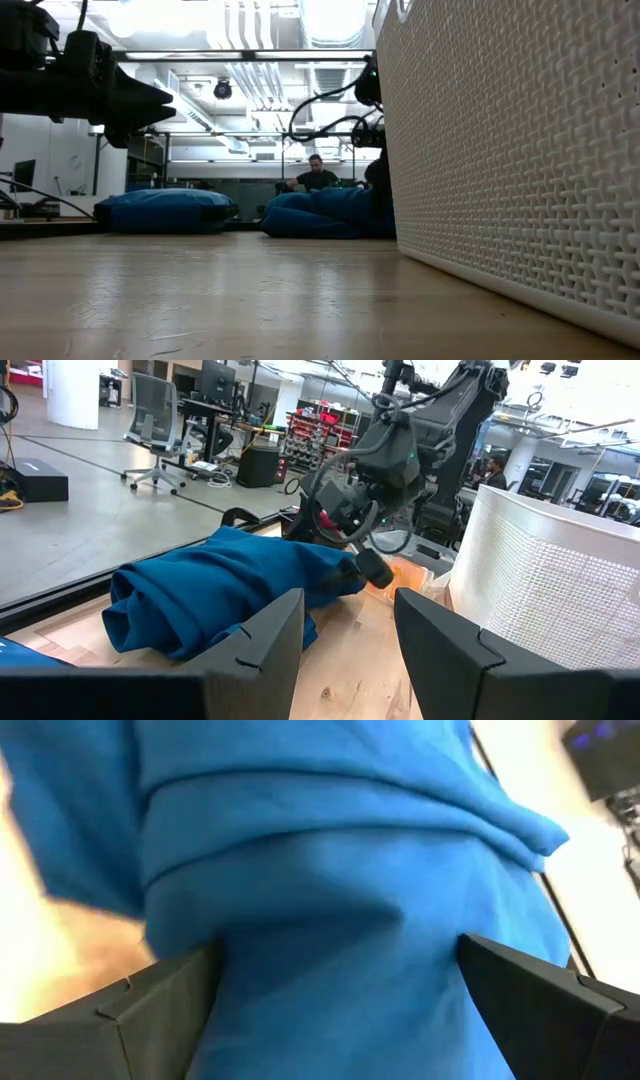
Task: Pick & place medical supplies in basket/bin
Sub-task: Put the blue patient gown into the white bin
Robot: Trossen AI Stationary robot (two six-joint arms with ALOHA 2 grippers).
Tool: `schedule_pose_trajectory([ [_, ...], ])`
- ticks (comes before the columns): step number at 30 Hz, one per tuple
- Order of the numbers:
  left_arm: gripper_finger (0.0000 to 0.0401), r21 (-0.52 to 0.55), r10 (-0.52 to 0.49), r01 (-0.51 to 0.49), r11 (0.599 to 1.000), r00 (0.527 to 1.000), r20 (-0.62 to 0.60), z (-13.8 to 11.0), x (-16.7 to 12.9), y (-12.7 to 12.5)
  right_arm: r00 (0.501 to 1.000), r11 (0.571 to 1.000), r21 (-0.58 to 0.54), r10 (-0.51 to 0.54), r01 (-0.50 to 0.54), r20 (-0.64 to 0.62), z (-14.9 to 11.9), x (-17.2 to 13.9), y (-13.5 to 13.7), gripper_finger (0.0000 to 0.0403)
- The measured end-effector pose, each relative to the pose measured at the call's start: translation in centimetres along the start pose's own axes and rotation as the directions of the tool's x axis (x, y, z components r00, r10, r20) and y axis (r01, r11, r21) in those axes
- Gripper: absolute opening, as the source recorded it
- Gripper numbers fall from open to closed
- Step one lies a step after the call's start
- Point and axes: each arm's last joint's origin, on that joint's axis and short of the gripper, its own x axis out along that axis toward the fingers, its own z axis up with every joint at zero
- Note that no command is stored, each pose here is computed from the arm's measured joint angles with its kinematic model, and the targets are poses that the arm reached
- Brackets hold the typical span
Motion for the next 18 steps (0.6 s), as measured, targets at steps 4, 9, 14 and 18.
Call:
schedule_pose_trajectory([
  [4,0.0164,0.000,0.000,0.000,1.000,1.000,0.000,0.0,0.0,0.0,0.999,1.000,0.016,-0.008,0.007,0.051,-0.9,1.0,-0.3,0.0400],
  [9,0.0164,0.000,0.000,0.000,1.000,1.000,0.000,0.0,0.0,0.0,0.999,0.999,0.037,-0.004,0.002,0.048,-2.3,2.1,-0.9,0.0400],
  [14,0.0164,0.000,0.000,0.000,1.000,1.000,-0.001,0.0,0.0,0.0,1.000,0.998,0.065,-0.014,0.014,-0.004,-4.0,3.0,-1.7,0.0400],
  [18,0.0164,0.000,0.000,0.000,1.000,1.000,-0.001,0.0,0.0,0.0,0.999,0.994,0.106,0.035,-0.036,0.009,-4.7,3.4,-2.2,0.0400],
])
